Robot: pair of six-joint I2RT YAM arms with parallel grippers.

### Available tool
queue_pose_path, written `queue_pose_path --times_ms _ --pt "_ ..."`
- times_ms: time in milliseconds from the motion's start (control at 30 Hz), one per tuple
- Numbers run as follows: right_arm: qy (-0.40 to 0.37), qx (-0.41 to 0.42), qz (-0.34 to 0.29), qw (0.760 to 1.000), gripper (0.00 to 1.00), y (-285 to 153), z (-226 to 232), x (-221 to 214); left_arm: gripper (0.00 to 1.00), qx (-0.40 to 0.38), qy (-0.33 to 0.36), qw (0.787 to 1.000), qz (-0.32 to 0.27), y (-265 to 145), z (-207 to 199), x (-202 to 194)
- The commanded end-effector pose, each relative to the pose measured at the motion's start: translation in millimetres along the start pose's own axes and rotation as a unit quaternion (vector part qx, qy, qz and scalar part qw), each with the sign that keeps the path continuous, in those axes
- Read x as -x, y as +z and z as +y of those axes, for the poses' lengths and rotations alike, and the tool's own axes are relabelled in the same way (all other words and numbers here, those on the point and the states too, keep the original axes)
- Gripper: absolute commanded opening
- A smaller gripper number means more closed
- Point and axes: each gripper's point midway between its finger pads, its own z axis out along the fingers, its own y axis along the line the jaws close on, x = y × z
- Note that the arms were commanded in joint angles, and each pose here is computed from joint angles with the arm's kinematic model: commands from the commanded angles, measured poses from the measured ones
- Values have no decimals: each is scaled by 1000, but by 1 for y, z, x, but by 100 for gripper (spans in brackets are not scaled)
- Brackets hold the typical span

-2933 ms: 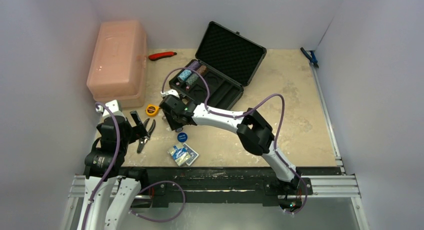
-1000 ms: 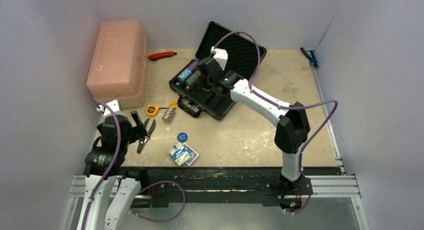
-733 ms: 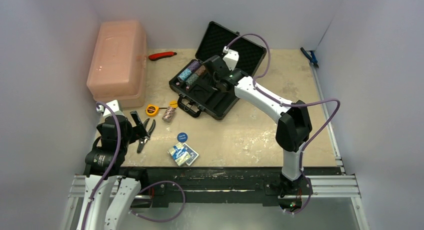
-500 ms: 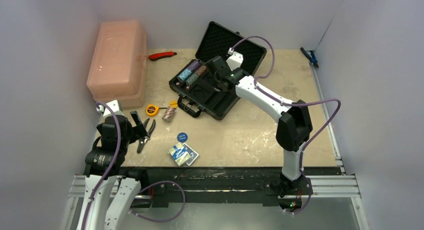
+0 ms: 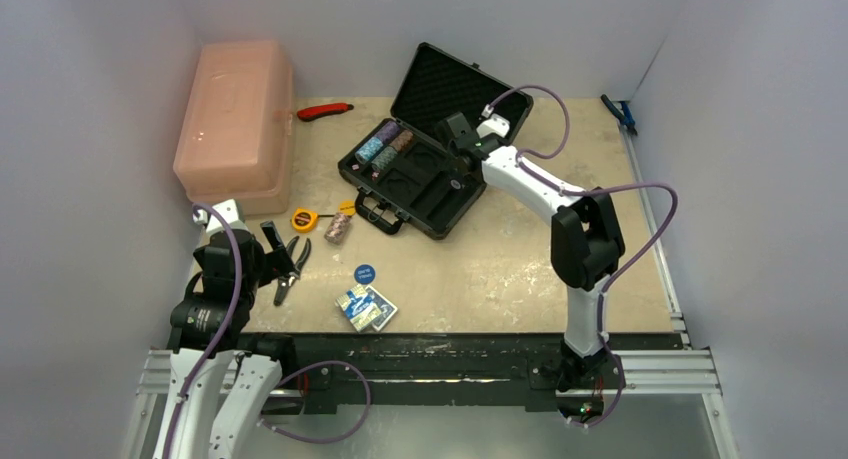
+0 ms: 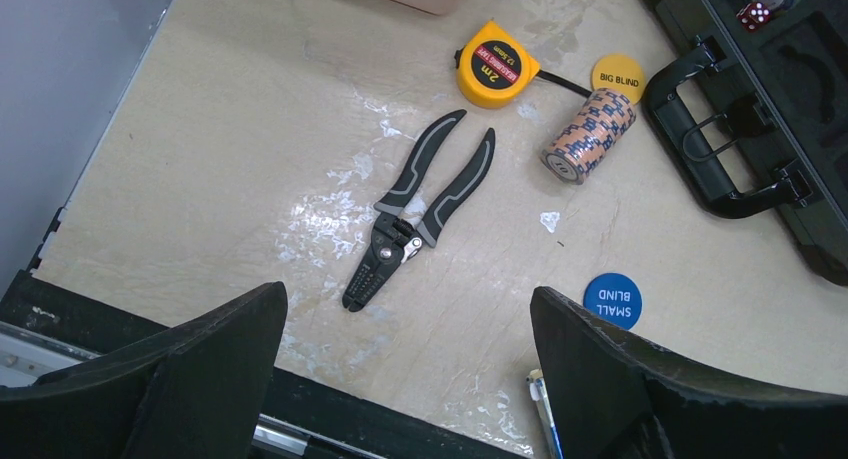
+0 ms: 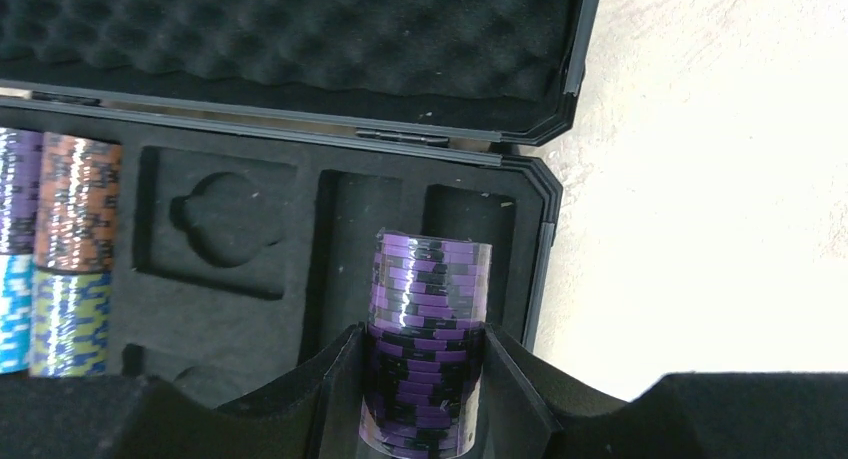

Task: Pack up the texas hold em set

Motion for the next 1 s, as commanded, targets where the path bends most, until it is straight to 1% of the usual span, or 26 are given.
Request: queue_pose_path --times_ms 0,300,767,967 --pt "34 26 -15 999 0 -1 14 13 92 5 -4 1000 -11 -2 0 9" --pt "53 19 9 998 0 16 5 -2 92 7 -3 1000 -10 -2 1 9" --pt "46 -2 13 999 0 37 -4 -11 92 8 -3 1000 -9 -2 1 9" --pt "41 -11 2 999 0 42 -7 -9 92 8 -4 1000 -9 -2 1 9"
